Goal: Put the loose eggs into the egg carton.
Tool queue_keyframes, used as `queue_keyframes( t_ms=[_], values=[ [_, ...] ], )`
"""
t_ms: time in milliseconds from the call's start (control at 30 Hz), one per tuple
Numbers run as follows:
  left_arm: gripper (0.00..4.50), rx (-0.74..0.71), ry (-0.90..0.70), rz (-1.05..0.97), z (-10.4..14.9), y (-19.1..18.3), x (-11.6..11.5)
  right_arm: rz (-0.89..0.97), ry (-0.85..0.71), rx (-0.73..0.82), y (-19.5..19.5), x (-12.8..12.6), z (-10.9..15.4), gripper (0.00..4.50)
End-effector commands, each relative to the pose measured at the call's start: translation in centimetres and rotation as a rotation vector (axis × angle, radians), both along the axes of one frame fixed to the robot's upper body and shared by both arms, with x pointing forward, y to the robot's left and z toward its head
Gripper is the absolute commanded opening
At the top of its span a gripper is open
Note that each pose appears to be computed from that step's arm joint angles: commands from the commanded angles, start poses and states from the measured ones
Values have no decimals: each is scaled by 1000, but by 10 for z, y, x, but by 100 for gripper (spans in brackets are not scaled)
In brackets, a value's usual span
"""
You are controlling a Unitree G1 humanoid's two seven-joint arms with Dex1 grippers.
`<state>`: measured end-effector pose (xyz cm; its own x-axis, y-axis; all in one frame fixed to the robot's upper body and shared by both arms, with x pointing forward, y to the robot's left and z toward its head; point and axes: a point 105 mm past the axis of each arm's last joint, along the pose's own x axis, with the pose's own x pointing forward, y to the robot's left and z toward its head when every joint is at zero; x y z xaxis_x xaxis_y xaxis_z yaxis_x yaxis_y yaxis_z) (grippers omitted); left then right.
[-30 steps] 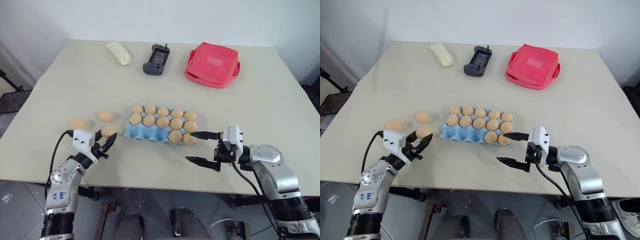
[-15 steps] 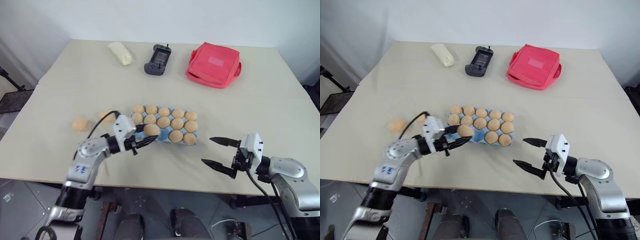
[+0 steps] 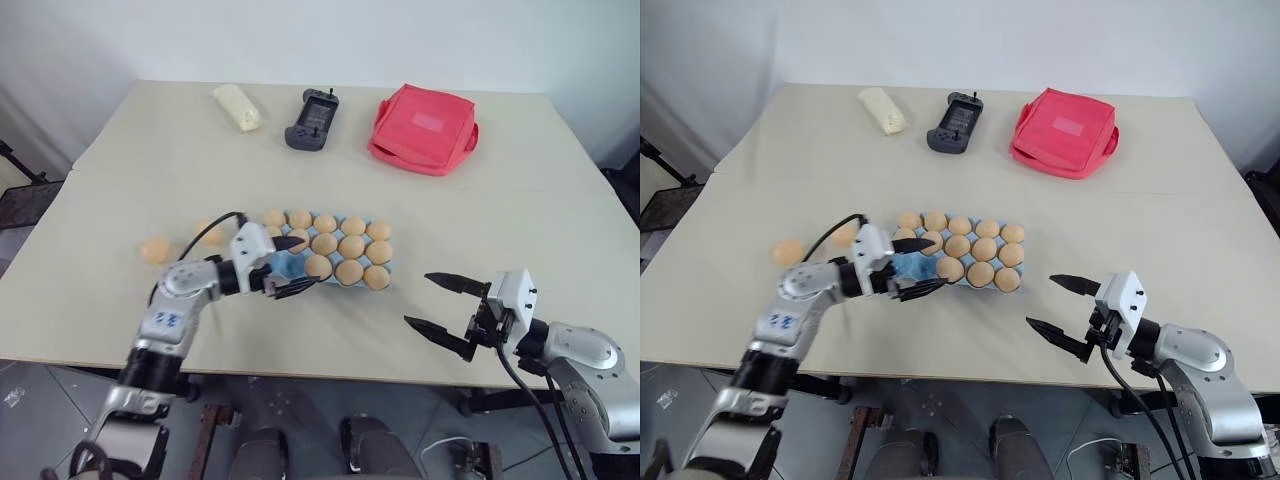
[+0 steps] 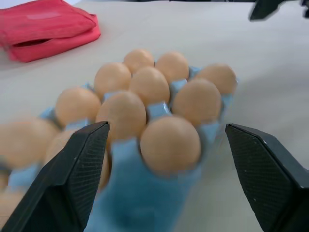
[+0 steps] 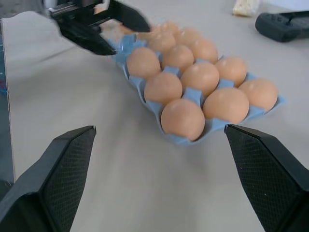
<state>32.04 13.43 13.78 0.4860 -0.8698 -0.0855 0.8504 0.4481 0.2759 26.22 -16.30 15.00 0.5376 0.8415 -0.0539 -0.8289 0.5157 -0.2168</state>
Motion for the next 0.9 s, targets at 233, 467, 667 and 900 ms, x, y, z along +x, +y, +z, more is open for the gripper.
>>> queue_keyframes(
  t_ms=[233, 467, 667, 900],
  values=[
    [444, -53, -67, 502, 7, 130, -48, 185, -56, 41, 32, 6, 20, 450],
    [444, -64, -27, 750, -5, 179, -80, 219, -65, 31, 33, 10, 21, 450],
    [444, -95, -50, 706, -1, 151, -49, 225, -65, 25, 34, 13, 22, 450],
    [444, -153, -64, 728, 20, 120, 24, 223, -65, 15, 37, 11, 21, 450]
  ],
)
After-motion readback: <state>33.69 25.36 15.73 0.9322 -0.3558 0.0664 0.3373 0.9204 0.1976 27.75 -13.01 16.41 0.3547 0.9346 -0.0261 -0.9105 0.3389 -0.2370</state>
